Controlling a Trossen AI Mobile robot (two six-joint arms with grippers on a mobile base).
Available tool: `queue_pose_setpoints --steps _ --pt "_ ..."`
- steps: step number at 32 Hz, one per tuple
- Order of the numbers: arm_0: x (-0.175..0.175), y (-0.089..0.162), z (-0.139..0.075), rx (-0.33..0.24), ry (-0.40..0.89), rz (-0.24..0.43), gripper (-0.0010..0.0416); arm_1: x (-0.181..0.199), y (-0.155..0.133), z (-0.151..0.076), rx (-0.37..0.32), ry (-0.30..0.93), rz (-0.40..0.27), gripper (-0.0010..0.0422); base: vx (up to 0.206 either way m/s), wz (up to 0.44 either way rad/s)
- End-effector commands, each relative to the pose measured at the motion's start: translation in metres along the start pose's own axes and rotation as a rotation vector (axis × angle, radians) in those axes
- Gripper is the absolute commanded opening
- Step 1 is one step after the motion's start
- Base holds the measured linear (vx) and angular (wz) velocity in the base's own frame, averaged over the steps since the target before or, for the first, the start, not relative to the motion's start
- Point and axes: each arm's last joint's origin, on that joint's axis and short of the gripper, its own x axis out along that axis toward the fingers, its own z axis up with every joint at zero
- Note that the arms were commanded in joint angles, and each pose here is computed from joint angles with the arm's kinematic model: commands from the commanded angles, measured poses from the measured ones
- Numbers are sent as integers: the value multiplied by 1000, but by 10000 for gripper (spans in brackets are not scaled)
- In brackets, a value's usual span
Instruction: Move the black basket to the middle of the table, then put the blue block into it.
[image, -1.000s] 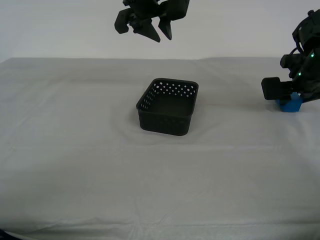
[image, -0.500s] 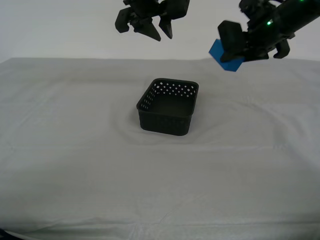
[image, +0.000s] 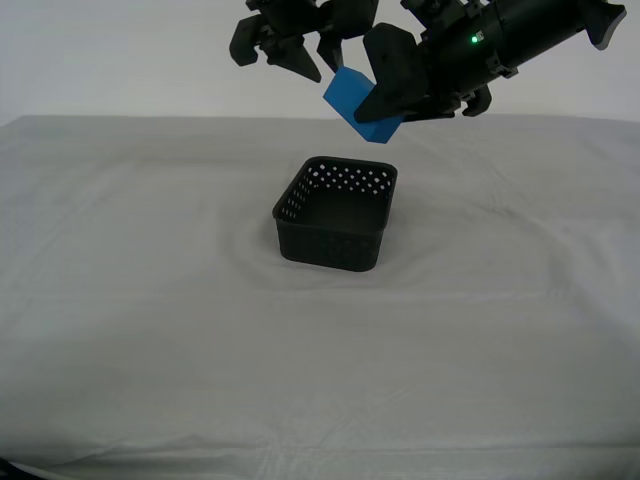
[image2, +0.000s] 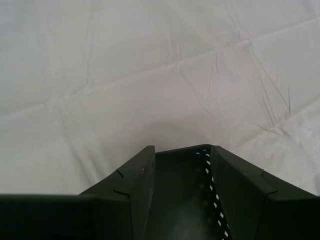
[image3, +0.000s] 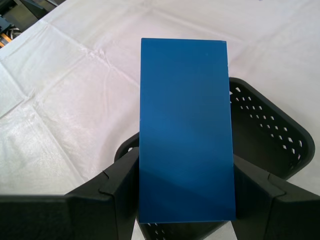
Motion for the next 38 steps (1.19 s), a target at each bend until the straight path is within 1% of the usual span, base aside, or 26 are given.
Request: queue_pose_setpoints --steps 1,3,4,5,6,8,9,10,11,12,13,14,17,18,19,20,21,23,25,27,28,34,38 --pt "0 1 1 -5 -4 13 0 0 0 0 2 1 0 146 0 0" --pt "0 2 1 -6 -4 14 4 0 0 0 2 1 0 146 0 0" --pt "0 2 1 -7 -3 15 16 0 0 0 1 1 0 146 0 0" --pt "1 2 1 -7 -4 15 42 0 0 0 1 0 0 146 0 0" --pt "1 2 1 -7 -4 15 51 0 0 0 2 1 0 146 0 0" --pt "1 2 1 -9 -7 16 98 0 0 0 2 1 0 146 0 0" --pt "1 2 1 -11 -8 16 109 0 0 0 2 0 0 146 0 0" --pt "1 2 1 -10 -8 16 132 0 0 0 -2 1 -1 146 0 0" --pt "1 3 1 -11 -8 16 143 0 0 0 -7 0 -1 146 0 0" --pt "1 3 1 -11 -8 17 172 0 0 0 -15 0 -1 146 0 0" --pt "1 4 1 -12 -7 19 229 0 0 0 -14 1 -1 146 0 0" --pt "1 4 1 -13 -7 20 247 0 0 0 -14 0 0 146 0 0" --pt "1 4 1 -12 -7 21 331 0 0 1 -14 -7 -1 146 0 0" --pt "1 4 1 -12 -6 21 352 0 1 1 -13 -8 -1 146 0 0" --pt "1 5 1 -13 -6 21 359 0 1 1 -12 -8 -1 146 0 0" --pt "1 5 1 -12 -6 21 375 0 4 2 -12 -15 18 146 0 0" --pt "1 5 0 -10 -1 21 388 -3 19 6 -37 -40 107 146 0 0" --pt "1 5 0 -9 -1 20 387 -4 27 8 -51 -45 117 146 0 0" --pt "1 5 0 -6 0 20 387 -10 57 13 -100 -52 161 146 0 0" --pt "1 5 0 -6 -1 19 387 -14 71 16 -118 -59 183 146 0 0" --pt "1 5 0 -5 -1 18 387 -19 91 18 -141 -66 212 146 0 0" --pt "1 5 0 -3 0 19 387 -31 128 21 -183 -84 266 146 0 0" --pt "1 5 0 -3 -1 19 387 -34 138 22 -192 -89 281 146 0 0"
